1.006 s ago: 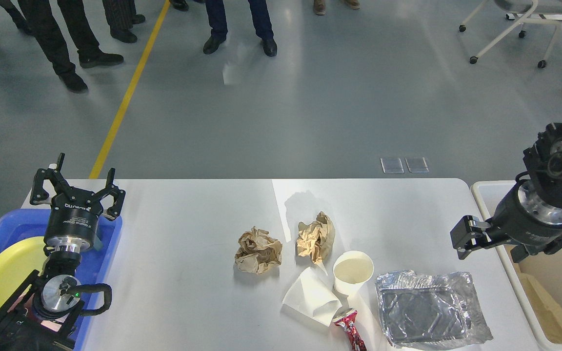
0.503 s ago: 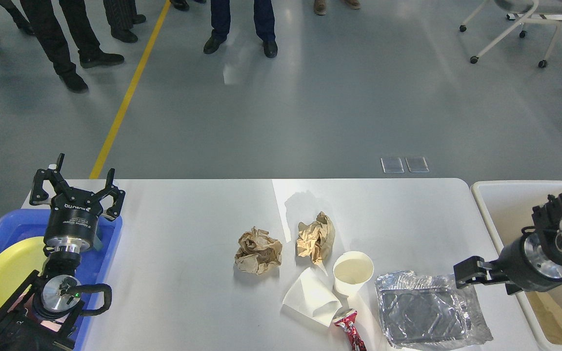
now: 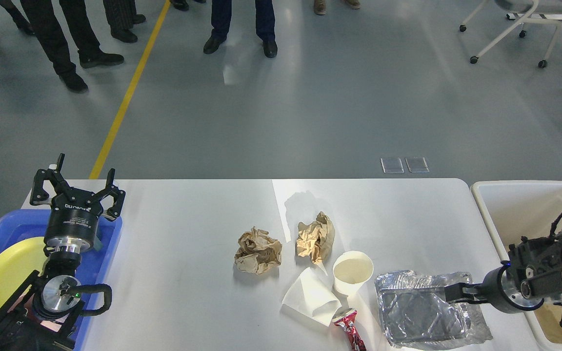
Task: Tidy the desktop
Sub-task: 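Raise the right gripper and lower it toward the silver foil wrapper, then grasp the edge of the silver foil wrapper with the right gripper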
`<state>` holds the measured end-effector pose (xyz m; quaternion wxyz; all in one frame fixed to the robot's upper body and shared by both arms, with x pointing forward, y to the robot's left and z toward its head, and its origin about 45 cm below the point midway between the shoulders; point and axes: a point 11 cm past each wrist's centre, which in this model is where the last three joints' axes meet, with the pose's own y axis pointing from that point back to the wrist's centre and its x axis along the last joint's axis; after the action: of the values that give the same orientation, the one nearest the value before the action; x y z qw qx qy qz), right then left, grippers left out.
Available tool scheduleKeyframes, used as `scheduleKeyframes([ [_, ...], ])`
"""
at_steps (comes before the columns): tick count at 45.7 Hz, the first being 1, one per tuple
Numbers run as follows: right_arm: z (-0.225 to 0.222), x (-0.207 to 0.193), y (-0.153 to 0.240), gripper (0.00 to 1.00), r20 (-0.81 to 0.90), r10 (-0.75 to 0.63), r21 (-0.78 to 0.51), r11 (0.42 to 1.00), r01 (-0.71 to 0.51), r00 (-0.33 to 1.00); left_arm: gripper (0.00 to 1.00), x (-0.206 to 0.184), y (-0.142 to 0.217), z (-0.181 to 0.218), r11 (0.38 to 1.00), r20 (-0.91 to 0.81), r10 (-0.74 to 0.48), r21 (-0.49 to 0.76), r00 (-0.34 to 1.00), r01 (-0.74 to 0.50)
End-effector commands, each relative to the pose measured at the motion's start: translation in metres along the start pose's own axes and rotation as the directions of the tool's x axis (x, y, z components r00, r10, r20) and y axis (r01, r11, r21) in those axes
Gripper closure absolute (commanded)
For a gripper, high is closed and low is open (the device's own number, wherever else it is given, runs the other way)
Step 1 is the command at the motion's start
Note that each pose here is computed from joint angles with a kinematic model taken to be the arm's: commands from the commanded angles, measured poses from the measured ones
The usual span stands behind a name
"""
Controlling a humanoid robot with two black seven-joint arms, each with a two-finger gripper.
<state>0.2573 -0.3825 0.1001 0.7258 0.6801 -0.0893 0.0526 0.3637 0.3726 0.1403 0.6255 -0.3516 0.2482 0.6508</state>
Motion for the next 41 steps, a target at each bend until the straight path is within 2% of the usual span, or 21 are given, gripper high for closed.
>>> scheduleKeyframes([
  [1, 0.006, -0.004, -0.013, 0.0, -0.012, 0.004, -0.024, 1.0, -0.004, 1.0, 0.04, 0.0, 0.0, 0.0, 1.0, 0.0, 0.0, 0.0, 1.0, 0.0],
  [6, 0.014, -0.003, -0.02, 0.01, -0.011, 0.019, -0.043, 0.999, -0.019, 1.0, 0.04, 0.0, 0.0, 0.0, 1.0, 0.0, 0.0, 0.0, 1.0, 0.0],
  [14, 0.017, -0.006, -0.024, 0.11, 0.003, 0.02, -0.049, 0.999, -0.02, 1.0, 0.04, 0.0, 0.0, 0.0, 1.0, 0.0, 0.0, 0.0, 1.0, 0.0],
  [29, 0.016, -0.006, -0.029, 0.15, 0.023, 0.029, -0.045, 0.999, -0.028, 0.999, 0.04, 0.0, 0.0, 0.0, 1.0, 0.0, 0.0, 0.0, 1.0, 0.0],
  [36, 0.017, -0.009, -0.03, 0.41, 0.026, 0.021, -0.046, 0.999, -0.02, 0.999, 0.04, 0.0, 0.0, 0.0, 1.0, 0.0, 0.0, 0.0, 1.0, 0.0],
  [41, 0.017, -0.009, -0.03, 0.44, 0.026, 0.021, -0.046, 0.999, -0.02, 0.999, 0.04, 0.0, 0.0, 0.0, 1.0, 0.0, 0.0, 0.0, 1.0, 0.0],
])
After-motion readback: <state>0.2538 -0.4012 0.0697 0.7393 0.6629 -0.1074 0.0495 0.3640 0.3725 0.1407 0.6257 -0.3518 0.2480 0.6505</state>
